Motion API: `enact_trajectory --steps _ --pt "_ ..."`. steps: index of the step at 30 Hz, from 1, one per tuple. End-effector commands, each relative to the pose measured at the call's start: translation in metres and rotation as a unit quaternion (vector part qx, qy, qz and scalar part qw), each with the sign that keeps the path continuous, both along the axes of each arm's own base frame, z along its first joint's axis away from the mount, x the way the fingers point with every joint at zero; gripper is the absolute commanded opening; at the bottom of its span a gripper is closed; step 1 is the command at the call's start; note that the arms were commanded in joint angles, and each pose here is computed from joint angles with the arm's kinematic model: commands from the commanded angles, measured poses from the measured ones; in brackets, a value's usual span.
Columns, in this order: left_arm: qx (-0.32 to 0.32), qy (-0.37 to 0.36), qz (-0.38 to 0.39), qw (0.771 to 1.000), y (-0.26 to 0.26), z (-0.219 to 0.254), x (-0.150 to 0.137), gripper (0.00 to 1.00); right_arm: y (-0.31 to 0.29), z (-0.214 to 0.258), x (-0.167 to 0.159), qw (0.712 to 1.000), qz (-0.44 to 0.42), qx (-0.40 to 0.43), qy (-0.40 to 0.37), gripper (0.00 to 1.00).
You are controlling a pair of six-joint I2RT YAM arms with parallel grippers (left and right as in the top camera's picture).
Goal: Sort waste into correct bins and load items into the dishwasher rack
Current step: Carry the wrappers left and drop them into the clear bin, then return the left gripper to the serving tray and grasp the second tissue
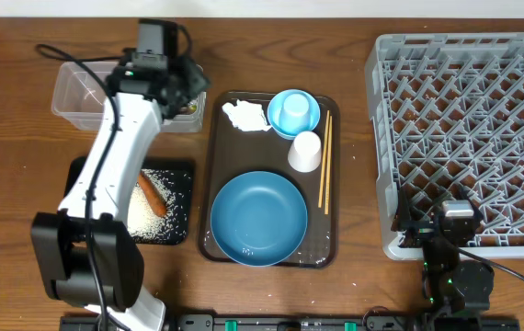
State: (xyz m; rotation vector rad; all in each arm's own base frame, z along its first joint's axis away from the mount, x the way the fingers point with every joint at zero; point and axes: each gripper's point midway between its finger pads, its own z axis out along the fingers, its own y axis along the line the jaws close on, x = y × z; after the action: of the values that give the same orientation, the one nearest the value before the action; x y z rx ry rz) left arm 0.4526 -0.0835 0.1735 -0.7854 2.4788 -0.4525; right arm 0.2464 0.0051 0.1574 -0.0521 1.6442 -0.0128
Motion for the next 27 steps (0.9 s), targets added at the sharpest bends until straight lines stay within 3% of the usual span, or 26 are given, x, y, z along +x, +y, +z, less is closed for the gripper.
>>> enact_trajectory --steps 1,4,11,17,27 --pt "-0.016 -0.015 -0.097 0.995 -0.051 0.013 -0.013 0.64 -0.001 -0.001 0.0 1.0 -0.002 0.001 0.001 0.99" --pt "-0.007 -0.004 -0.099 0.995 -0.07 0.003 -0.018 0.62 -0.001 -0.001 0.0 1.0 -0.002 0.001 0.001 0.99" --pt "0.038 0.015 0.009 0.999 -0.062 -0.027 -0.009 0.61 -0.001 -0.001 0.0 1.0 -0.002 0.001 0.001 0.99" --pt "0.052 0.055 0.006 0.997 -0.065 -0.069 -0.005 0.55 -0.001 -0.001 0.0 1.0 -0.002 0.001 0.001 0.99" --pt "0.067 0.101 -0.002 0.993 -0.071 -0.121 -0.006 0.55 -0.001 -0.001 0.0 1.0 -0.002 0.001 0.001 0.99"
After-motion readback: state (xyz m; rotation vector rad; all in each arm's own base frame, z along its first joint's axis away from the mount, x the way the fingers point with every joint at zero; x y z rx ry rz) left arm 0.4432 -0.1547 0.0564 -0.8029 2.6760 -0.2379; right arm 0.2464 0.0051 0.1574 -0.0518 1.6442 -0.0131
